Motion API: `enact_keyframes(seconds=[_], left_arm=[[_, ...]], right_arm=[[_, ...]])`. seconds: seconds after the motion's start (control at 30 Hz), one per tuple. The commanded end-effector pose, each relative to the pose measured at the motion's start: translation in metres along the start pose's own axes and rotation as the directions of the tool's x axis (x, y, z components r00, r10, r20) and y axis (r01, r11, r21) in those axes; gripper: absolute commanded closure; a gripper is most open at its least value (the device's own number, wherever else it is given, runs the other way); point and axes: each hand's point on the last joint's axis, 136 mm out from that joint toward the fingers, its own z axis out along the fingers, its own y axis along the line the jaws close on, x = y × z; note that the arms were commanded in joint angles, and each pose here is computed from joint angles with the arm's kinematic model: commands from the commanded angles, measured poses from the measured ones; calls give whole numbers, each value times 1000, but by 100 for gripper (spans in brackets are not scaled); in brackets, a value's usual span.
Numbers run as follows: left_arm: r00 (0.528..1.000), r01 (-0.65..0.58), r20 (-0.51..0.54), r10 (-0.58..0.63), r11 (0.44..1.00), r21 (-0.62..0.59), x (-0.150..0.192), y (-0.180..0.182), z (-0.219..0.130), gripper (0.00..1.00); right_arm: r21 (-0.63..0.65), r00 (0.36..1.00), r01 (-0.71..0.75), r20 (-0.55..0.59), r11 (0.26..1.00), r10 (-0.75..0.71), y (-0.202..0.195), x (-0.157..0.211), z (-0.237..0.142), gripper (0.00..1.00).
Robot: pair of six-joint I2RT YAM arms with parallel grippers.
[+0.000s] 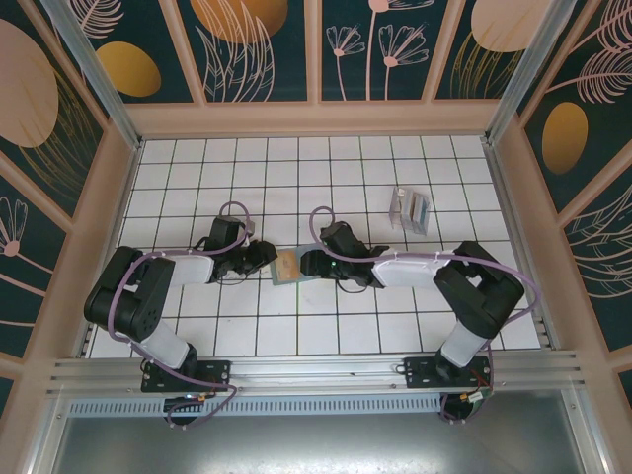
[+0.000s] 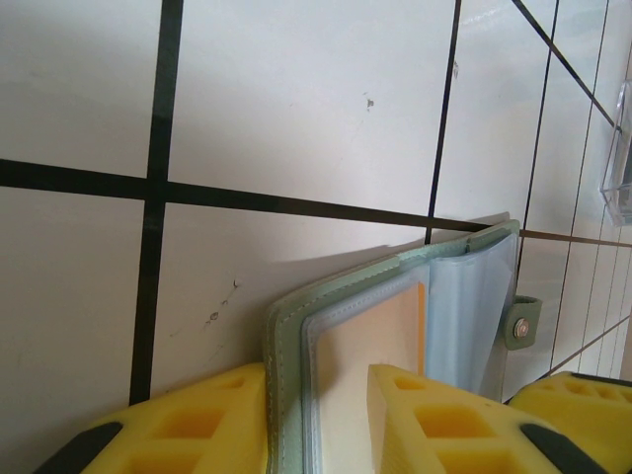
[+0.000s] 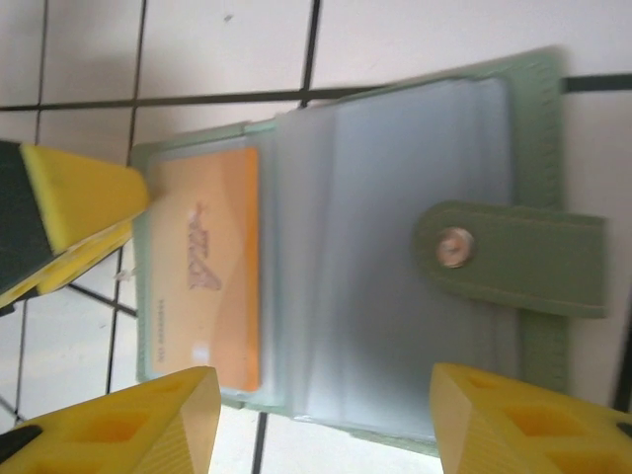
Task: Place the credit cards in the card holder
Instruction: Insert the credit card into the card slot.
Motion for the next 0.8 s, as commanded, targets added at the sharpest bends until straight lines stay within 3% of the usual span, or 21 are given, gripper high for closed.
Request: enact_keyframes(seconds=[0.0, 0.33, 0.6, 0.77], left_arm=[[1000, 11, -5, -11, 999, -53, 2, 14, -1, 68], [1000, 3, -6, -4, 998, -57, 2, 13, -2, 68], [1000, 2, -7, -3, 998, -57, 3, 14, -3, 68], [1000, 3, -7, -3, 998, -55, 3, 13, -2, 68]], right_arm=[[94, 998, 15, 51, 995, -20, -12, -13, -7, 41], [60, 1000, -16, -18, 998, 17, -15, 5, 12, 52], [91, 1000, -8, -24, 996, 10, -17, 5, 13, 48], [39, 999, 14, -39, 999, -12, -5, 8, 17, 50]])
